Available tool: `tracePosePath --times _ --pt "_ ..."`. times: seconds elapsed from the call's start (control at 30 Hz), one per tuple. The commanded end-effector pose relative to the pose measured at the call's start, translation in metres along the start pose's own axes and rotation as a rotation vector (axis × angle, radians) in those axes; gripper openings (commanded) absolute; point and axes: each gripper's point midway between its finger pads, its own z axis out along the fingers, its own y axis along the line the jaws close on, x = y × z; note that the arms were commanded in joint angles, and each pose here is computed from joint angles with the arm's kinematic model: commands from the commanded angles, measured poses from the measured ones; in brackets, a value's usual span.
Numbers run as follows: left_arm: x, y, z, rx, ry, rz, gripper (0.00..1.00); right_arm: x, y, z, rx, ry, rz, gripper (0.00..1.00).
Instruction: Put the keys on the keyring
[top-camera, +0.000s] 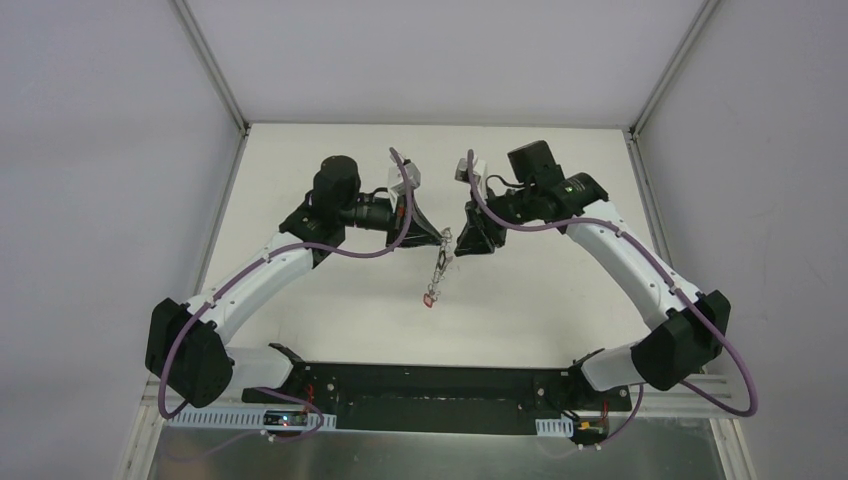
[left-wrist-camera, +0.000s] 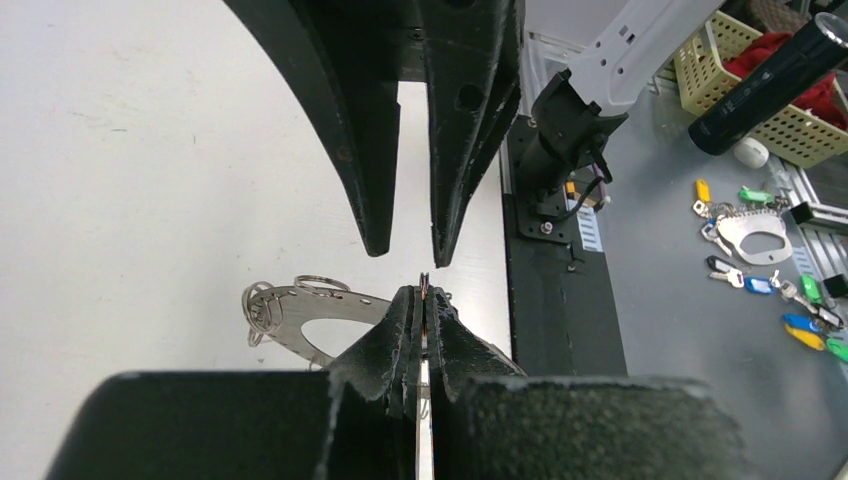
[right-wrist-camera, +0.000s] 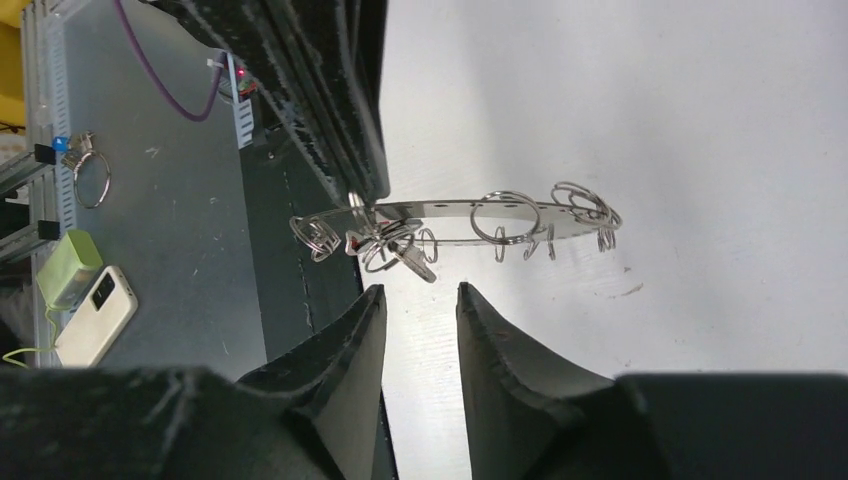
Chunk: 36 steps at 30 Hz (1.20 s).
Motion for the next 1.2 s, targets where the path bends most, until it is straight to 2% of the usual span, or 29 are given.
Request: tracePosePath --times 0.0,0.33,0.67,0.8,1.17 --pt "-0.024 -0.014 -0.003 0.041 -0.066 0.044 0.00 -0.021 0.026 -0.012 -0.100 -0.122 -0.099 0.35" --pt "-0.028 -0.013 0.001 0.055 -0.100 0.015 0.00 -0.027 0.032 -0.008 -0.166 -0.147 -0.099 0.34" --pt "-0.027 -0.014 0.001 0.062 -0.104 0.012 0.00 -0.025 0.028 -0.004 -0.161 -0.144 -0.090 0.05" --pt "-0.031 -0.015 0.002 0.073 -0.116 0.014 0.00 -0.022 0.028 -0.003 -0.162 -0.146 -0.079 0.00" --pt "-0.043 -0.022 0.003 0.116 -0.170 -0.004 0.00 -0.022 0.028 0.002 -0.190 -0.159 -0.053 0.00"
